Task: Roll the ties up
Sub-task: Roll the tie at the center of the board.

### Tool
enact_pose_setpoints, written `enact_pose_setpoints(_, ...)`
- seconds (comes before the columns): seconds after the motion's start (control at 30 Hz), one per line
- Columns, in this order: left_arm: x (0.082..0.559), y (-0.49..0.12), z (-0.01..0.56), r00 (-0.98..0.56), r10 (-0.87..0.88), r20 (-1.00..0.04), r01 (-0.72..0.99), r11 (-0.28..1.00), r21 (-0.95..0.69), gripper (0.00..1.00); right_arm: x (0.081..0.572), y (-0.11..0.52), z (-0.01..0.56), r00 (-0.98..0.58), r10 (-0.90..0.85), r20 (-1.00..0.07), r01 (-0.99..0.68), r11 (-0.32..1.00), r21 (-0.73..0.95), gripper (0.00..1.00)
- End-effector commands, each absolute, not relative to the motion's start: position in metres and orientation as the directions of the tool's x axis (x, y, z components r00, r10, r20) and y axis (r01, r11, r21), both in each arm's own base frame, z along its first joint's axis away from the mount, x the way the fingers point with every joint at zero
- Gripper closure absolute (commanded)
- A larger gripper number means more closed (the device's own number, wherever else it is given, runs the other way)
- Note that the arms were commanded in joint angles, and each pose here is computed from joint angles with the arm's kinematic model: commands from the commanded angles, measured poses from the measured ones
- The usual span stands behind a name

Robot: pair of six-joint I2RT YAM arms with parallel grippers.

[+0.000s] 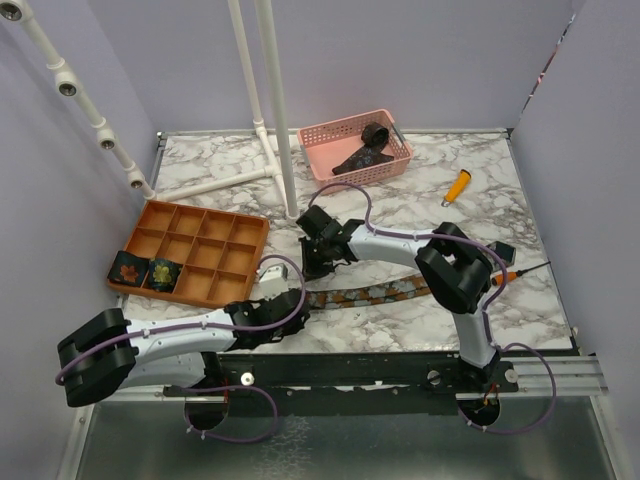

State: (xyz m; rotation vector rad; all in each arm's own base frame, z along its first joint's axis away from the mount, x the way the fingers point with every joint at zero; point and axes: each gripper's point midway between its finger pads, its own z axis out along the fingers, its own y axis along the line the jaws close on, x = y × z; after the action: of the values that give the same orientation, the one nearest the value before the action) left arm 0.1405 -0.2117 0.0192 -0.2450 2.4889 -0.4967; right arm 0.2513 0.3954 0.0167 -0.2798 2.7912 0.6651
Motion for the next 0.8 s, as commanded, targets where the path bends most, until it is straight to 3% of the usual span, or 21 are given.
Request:
enact_pose_setpoints(0.0, 0.147, -0.224, 0.024, -0.805, -0.291, -0.518, -0.056, 0.905, -0.422, 1.00, 0.218, 0.378, 0.002, -0.956, -0.199, -0.216, -0.272, 0.880, 0.391, 0.93)
enact_pose_setpoints(0.77, 0.164, -0.231, 0.020, -0.800, -0.280, -0.531, -0.069, 0.922, -0.382, 1.00, 0.195, 0.369, -0.001, -0.924, -0.330, -0.194, -0.381, 0.835, 0.398, 1.00)
